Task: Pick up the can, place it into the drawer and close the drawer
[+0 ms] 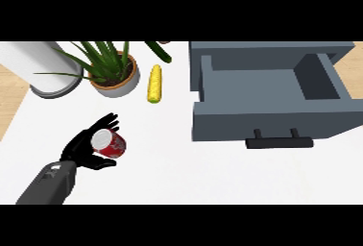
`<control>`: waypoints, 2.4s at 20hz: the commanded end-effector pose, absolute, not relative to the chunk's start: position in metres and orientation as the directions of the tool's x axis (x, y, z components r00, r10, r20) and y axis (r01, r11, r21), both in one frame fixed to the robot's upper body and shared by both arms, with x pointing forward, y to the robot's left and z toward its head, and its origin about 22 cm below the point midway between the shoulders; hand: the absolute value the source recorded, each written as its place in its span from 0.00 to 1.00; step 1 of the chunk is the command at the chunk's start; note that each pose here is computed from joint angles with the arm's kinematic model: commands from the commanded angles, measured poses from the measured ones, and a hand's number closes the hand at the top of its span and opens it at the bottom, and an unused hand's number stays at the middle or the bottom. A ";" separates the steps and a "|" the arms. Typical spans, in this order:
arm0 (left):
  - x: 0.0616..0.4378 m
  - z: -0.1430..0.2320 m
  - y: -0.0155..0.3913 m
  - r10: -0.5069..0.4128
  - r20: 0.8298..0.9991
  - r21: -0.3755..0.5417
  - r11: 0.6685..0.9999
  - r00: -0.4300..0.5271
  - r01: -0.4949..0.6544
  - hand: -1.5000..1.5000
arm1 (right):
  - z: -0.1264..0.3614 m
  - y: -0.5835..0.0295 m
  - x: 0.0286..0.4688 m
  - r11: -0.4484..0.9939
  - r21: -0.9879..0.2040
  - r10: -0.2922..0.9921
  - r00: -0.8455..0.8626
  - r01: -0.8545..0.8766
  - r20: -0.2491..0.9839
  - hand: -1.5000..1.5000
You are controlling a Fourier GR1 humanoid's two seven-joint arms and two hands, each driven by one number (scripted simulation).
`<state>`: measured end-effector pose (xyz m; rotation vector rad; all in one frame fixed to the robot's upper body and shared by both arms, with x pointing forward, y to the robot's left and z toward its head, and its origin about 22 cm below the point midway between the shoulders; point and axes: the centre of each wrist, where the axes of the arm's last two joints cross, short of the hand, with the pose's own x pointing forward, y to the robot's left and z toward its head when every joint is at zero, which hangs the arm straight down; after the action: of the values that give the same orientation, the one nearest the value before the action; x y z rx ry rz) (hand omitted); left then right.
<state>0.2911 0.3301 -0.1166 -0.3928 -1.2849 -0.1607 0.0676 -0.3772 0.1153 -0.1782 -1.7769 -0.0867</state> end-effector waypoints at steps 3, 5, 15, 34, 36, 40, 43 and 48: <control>0.302 -0.112 0.322 0.214 0.929 -0.328 0.856 0.303 0.400 1.00 | 0.115 -0.392 0.057 0.987 -0.034 0.064 -0.198 0.154 0.978 0.00; 0.304 -0.116 0.305 0.211 0.919 -0.350 0.825 0.333 0.444 1.00 | 0.097 -0.380 0.066 0.986 -0.023 0.053 -0.184 0.163 0.981 0.00; 0.320 -0.103 0.275 0.325 0.928 -0.371 0.851 0.183 0.371 1.00 | 0.113 -0.370 0.062 0.984 -0.002 0.040 -0.208 0.180 0.977 0.00; 0.338 0.013 0.190 0.301 0.948 -0.296 0.953 -0.100 0.059 1.00 | 0.107 -0.375 0.057 0.980 -0.006 0.045 -0.196 0.197 0.980 0.00; 0.344 0.038 0.187 0.276 0.955 -0.272 0.961 -0.110 0.052 1.00 | 0.127 -0.367 0.045 0.982 -0.007 0.045 -0.198 0.190 0.979 0.00; 0.345 0.087 0.158 0.266 0.956 -0.262 0.964 -0.122 0.053 1.00 | 0.135 -0.369 0.056 0.980 -0.014 0.055 -0.205 0.197 0.977 0.00; 0.352 0.111 0.152 0.241 0.959 -0.235 0.970 -0.152 0.054 1.00 | 0.125 -0.366 0.059 0.978 0.007 0.041 -0.222 0.208 0.974 0.00; 0.367 0.129 0.131 0.215 0.963 -0.207 0.976 -0.161 0.065 1.00 | 0.123 -0.371 0.070 0.982 0.006 0.035 -0.213 0.187 0.976 0.00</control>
<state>0.3568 0.1455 0.1142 -0.2196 -1.7215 0.1533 0.0569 -0.3677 0.1224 -0.1713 -1.7760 -0.1484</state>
